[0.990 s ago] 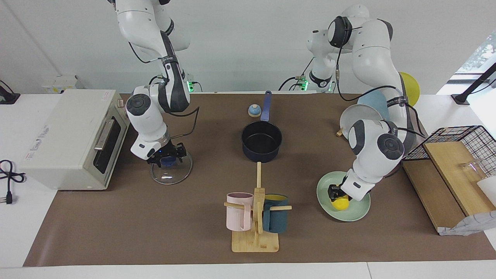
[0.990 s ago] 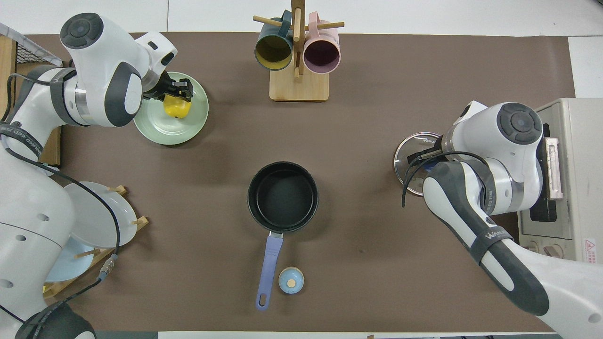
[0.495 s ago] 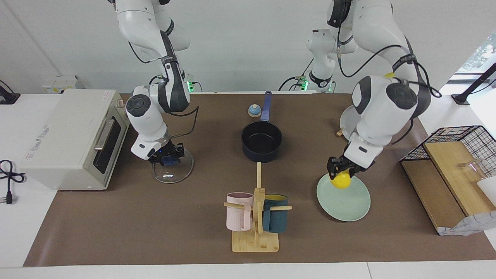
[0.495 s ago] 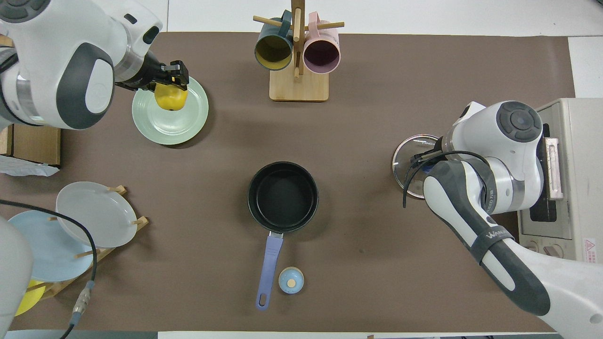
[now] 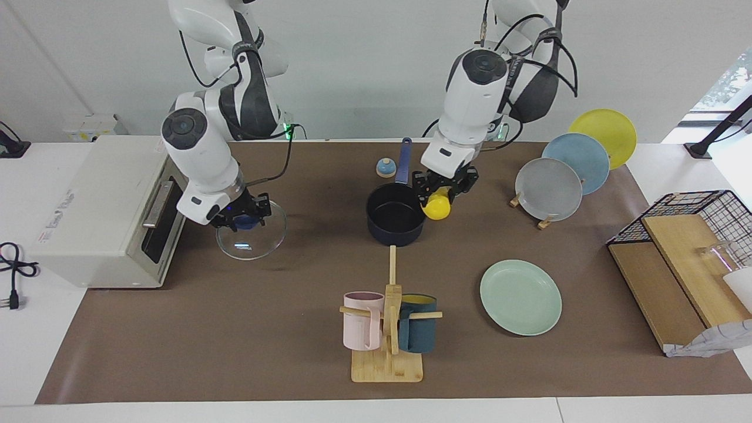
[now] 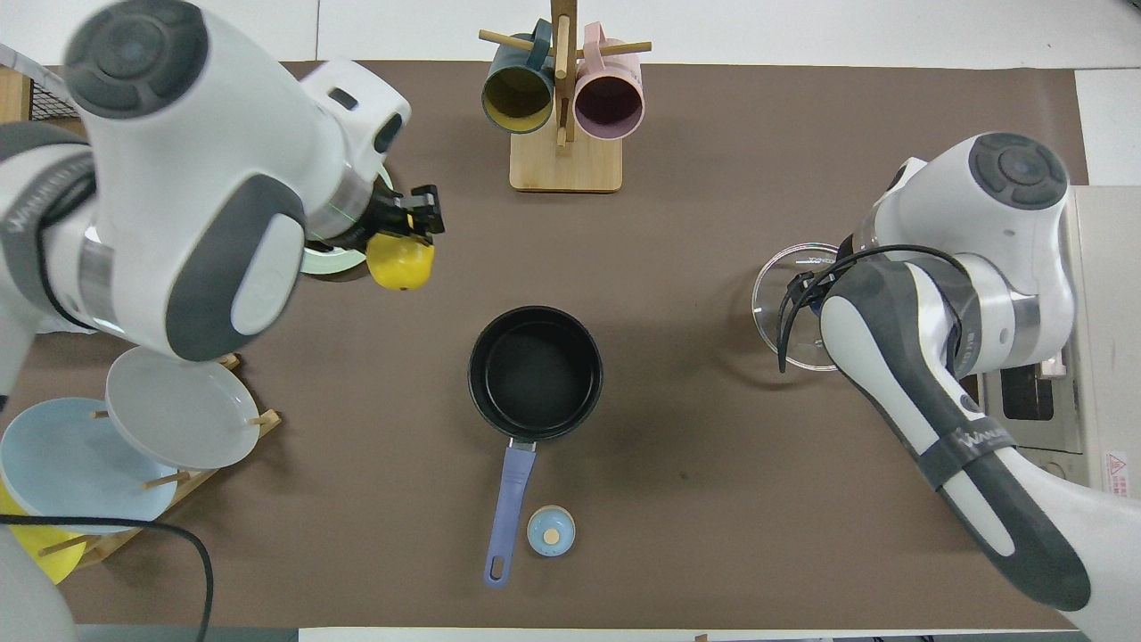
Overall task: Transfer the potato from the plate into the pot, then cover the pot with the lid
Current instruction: 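Carry the potato over the black pot with the left gripper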
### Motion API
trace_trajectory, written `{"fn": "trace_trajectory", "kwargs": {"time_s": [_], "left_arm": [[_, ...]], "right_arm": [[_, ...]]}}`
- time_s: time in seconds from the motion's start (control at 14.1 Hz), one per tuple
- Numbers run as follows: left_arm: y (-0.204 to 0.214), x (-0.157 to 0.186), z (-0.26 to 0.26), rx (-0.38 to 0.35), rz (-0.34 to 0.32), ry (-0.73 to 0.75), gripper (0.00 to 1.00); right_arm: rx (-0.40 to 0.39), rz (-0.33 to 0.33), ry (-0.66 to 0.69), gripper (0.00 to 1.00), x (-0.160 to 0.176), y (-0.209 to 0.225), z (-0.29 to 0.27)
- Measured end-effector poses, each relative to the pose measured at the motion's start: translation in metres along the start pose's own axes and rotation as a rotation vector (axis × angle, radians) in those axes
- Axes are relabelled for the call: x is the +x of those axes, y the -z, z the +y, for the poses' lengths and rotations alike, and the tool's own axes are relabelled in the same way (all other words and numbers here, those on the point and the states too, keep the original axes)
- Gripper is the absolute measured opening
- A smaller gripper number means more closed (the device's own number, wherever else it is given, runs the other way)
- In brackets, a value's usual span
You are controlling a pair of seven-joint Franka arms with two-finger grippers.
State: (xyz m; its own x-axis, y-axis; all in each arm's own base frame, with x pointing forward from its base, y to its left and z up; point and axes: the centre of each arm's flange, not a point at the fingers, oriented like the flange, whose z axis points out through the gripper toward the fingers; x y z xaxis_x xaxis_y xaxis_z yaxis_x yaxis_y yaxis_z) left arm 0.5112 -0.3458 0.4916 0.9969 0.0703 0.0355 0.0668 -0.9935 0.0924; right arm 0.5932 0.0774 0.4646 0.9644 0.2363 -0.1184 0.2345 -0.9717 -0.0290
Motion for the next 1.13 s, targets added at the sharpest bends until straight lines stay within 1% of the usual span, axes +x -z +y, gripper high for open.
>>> {"fn": "trace_trajectory", "kwargs": {"time_s": [0.14, 0.28, 0.42, 0.57, 0.78, 1.06, 1.13], "left_arm": [[-0.04, -0.029, 0.013, -0.012, 0.014, -0.002, 0.62], [-0.075, -0.052, 0.021, -0.011, 0.01, -0.009, 0.62], [-0.093, -0.066, 0.025, 0.0, -0.002, -0.018, 0.62], [-0.105, -0.075, 0.027, 0.013, 0.008, -0.022, 0.62], [-0.133, -0.084, 0.025, 0.017, 0.032, -0.02, 0.62], [-0.168, -0.086, 0.028, 0.04, 0.052, -0.017, 0.62], [-0.17, -0.086, 0.029, 0.039, 0.054, -0.018, 0.62]], "right_arm": [[0.001, -0.022, 0.001, 0.65, -0.011, 0.037, -0.002], [-0.004, -0.043, 0.003, 0.65, -0.024, 0.082, -0.003], [-0.01, -0.05, 0.006, 0.65, -0.035, 0.112, -0.006], [-0.036, -0.06, 0.005, 0.65, -0.036, 0.115, -0.004], [-0.041, -0.07, 0.015, 0.65, -0.032, 0.109, -0.009], [-0.044, -0.069, 0.029, 0.65, -0.031, 0.109, -0.018], [-0.044, -0.069, 0.029, 0.65, -0.031, 0.109, -0.018]]}}
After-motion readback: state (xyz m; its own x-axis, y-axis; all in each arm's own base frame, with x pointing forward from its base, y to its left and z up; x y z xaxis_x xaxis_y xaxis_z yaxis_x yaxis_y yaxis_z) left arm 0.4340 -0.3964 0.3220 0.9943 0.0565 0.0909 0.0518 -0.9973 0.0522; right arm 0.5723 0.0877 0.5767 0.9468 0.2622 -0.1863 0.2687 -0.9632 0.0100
